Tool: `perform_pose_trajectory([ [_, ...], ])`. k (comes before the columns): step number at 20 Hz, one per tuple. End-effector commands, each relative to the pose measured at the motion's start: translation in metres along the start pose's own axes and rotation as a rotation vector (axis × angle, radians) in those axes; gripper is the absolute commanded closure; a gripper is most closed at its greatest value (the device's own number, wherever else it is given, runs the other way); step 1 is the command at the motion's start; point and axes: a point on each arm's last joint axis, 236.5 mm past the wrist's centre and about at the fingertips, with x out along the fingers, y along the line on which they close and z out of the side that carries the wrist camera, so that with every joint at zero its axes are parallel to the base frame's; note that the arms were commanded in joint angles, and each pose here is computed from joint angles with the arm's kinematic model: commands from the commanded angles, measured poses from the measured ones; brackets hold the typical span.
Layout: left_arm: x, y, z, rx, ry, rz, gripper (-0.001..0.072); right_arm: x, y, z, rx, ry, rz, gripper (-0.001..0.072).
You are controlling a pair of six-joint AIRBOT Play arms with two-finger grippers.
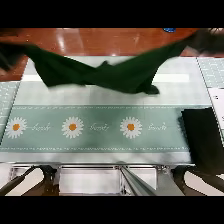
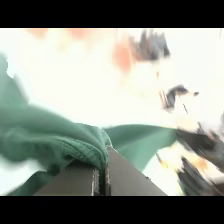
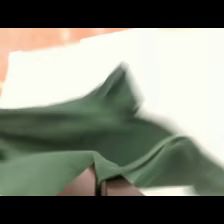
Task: Fold the shirts.
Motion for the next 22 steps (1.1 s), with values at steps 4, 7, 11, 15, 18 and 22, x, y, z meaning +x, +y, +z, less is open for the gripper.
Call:
perform_pose_trajectory([
  [4, -0.104, -0.126, 0.083, 0.503, -0.301, 0.449, 0.0689, -0.177, 0.116, 0.063, -0.335, -0.372, -0.186, 0.0691],
  [7, -0.140, -0.180, 0.071, 0.646, -0.397, 0.547, 0.0688, -0.229, 0.135, 0.040, -0.376, -0.429, -0.282, 0.0691],
  [11, -0.175, -0.229, 0.026, 0.820, -0.447, 0.635, 0.0688, -0.273, 0.152, -0.003, -0.404, -0.432, -0.358, 0.0691],
  [15, -0.215, -0.245, -0.019, 0.879, -0.419, 0.661, 0.0688, -0.289, 0.146, -0.046, -0.373, -0.347, -0.423, 0.0691],
  [18, -0.242, -0.231, -0.040, 0.812, -0.383, 0.694, 0.0688, -0.294, 0.126, -0.072, -0.312, -0.257, -0.497, 0.0691],
  [22, -0.257, -0.186, -0.054, 0.711, -0.258, 0.851, 0.0688, -0.281, 0.104, -0.089, -0.247, -0.156, -0.525, 0.0691],
])
